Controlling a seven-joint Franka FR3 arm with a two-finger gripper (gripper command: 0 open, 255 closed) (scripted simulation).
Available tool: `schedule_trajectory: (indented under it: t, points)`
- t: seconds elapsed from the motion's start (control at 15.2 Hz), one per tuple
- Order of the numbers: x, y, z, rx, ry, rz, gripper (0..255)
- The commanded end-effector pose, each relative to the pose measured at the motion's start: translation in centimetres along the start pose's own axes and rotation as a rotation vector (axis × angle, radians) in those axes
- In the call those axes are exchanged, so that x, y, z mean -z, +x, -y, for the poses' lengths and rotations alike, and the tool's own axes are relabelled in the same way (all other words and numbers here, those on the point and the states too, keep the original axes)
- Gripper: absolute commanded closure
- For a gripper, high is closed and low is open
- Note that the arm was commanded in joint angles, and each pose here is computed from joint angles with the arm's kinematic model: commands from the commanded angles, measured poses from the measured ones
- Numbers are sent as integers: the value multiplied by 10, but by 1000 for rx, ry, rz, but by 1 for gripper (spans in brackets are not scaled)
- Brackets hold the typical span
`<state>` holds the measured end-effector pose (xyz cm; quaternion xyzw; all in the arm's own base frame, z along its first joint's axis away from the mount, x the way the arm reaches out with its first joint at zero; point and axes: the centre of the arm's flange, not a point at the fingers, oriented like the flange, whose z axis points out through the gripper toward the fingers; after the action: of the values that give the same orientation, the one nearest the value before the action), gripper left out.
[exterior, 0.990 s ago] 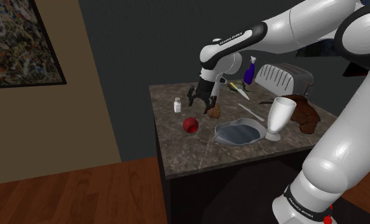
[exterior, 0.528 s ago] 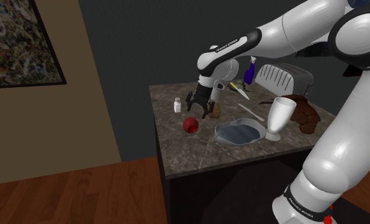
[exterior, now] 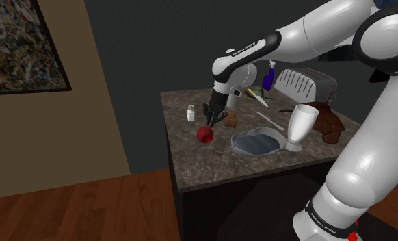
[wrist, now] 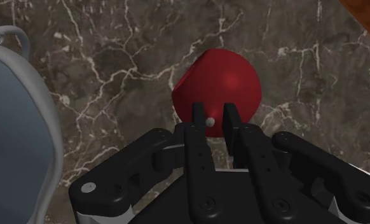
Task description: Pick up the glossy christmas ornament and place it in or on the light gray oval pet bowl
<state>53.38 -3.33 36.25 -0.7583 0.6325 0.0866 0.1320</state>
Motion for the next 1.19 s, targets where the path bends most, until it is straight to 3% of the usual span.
schedule_trajectory:
  t: [0.0,0.4,0.86,0.92,1.12]
  points:
    - [0,0,0,0,0,0,255]
    - [0,0,0,0,0,0,255]
    - [24,-8,3,0,0,0,255]
    - [24,-8,3,0,0,0,0]
    - [4,18,-71,-124,310,20,0]
